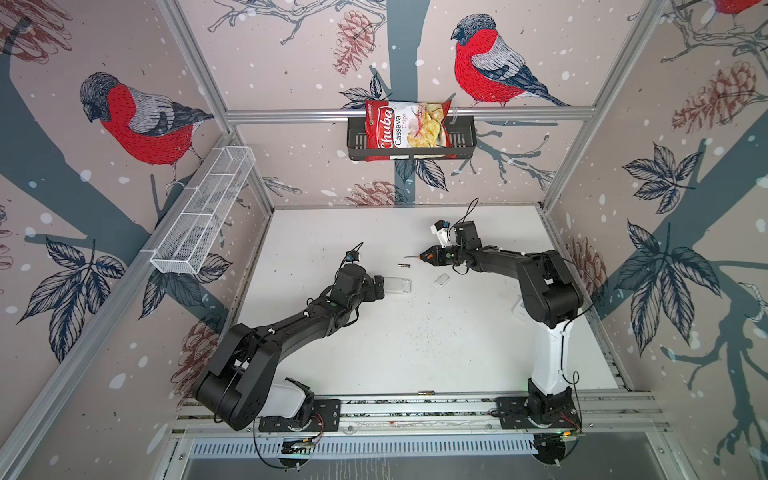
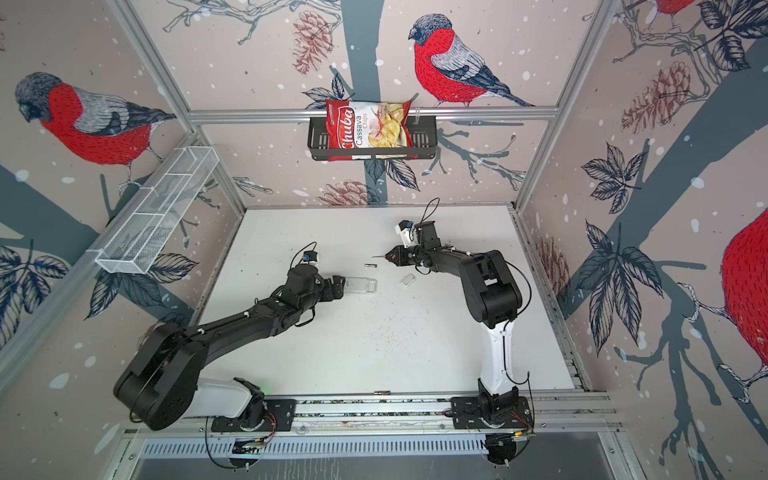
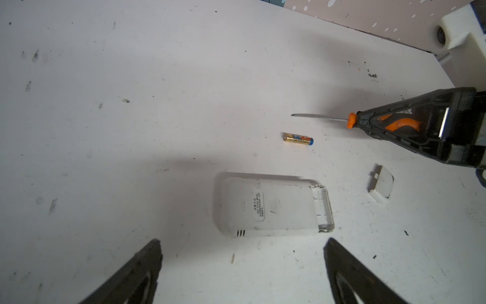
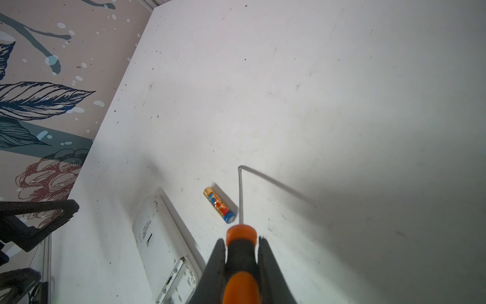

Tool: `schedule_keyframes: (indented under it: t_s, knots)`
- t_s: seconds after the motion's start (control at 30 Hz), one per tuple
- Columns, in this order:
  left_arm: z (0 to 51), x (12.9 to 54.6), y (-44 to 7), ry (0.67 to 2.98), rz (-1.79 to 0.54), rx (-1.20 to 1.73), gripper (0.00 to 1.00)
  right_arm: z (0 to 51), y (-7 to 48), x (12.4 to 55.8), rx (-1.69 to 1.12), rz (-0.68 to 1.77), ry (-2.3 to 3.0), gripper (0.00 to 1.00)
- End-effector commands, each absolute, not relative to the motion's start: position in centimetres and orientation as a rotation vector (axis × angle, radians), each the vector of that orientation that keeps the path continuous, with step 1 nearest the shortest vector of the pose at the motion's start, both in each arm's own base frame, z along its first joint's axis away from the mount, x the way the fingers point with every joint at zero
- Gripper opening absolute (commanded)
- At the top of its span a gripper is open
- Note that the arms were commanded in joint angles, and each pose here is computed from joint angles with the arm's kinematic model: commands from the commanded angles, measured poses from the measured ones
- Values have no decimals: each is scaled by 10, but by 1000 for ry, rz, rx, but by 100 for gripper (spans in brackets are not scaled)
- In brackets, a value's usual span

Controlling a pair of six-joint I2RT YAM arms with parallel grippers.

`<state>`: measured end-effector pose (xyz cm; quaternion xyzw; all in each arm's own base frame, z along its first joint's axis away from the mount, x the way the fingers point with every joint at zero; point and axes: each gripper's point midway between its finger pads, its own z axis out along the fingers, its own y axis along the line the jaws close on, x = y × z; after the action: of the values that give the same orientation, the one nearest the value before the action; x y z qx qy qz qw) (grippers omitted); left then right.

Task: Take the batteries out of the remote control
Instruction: 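Flick the second battery out and push it away with the screwdriver, then set the screwdriver down on the table and open the right gripper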

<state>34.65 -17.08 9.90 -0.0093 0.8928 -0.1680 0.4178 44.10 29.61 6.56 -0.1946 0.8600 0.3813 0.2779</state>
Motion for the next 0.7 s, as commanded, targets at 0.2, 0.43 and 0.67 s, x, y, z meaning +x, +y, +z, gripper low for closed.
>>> schedule_keyframes:
  t_s: [0.2,0.43,0.67]
  knots:
    - [98,348,-168,2251,-403,-30,95,68,295,438,-525,1011,2301,0]
    - [104,345,-174,2233,-440,14,96,108,262,449,-344,921,2164,0]
    - [117,345,-179,2217,-447,80,96,130,187,431,-80,722,2035,2]
